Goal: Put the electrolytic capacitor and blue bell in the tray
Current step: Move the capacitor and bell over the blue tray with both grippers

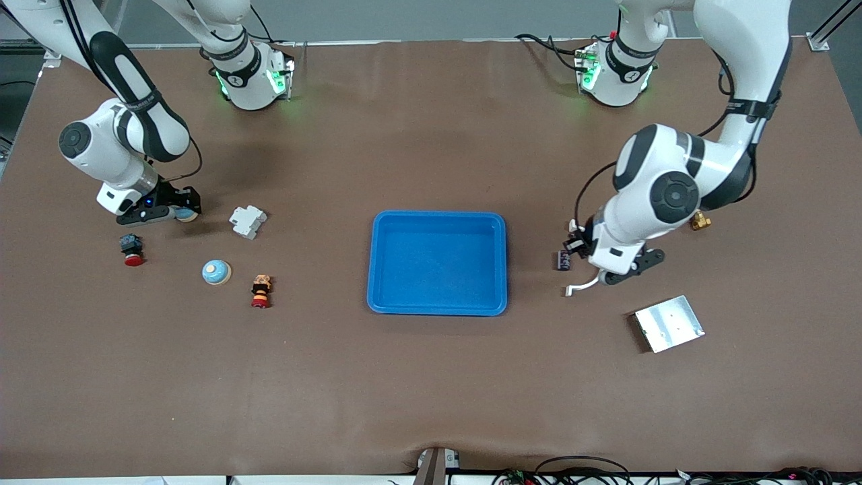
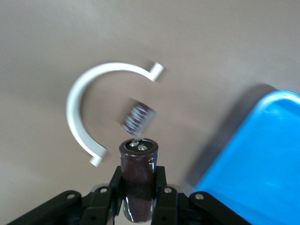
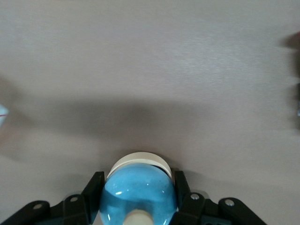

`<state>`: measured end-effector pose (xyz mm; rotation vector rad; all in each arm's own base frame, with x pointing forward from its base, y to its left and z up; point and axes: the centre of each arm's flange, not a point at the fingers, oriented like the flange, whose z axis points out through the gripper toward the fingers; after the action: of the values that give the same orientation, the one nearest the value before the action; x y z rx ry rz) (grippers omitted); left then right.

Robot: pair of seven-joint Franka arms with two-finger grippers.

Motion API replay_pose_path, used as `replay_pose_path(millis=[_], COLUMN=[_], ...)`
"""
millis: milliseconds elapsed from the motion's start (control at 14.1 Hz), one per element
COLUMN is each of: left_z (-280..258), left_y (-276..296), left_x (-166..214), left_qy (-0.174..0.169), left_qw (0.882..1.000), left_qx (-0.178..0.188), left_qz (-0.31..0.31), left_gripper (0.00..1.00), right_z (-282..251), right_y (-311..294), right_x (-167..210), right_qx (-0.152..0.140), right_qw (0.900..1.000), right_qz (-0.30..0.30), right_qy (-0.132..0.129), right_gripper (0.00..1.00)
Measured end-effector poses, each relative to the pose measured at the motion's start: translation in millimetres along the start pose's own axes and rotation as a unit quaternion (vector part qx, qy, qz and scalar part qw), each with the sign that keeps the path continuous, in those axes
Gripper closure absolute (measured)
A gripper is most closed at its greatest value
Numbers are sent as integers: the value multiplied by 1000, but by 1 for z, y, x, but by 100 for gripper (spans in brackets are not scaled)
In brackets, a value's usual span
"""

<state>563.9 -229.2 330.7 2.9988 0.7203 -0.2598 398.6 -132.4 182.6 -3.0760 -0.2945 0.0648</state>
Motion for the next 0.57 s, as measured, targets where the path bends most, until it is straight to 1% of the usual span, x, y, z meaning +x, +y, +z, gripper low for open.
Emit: replay_pose_path(millis=[141,354,566], left_z=[2,16,49], left_y=[24,56,88], left_x=[-18,-44,-70], left_qy=[-3,-3,-1], left_qw=[1000,999,997], left_qx=[-6,-13,-33], left_qz=[-20,-41,-67], left_gripper=[70,70,70], right_z=[-24,-57,-71], right_y=[-15,-44,-78], right_x=[12,26,40], right_qx=[8,3,-3], right_qw=[1000,999,998], right_qz=[8,31,61], right_qy=[-14,-10,0], right_gripper=[35,35,35])
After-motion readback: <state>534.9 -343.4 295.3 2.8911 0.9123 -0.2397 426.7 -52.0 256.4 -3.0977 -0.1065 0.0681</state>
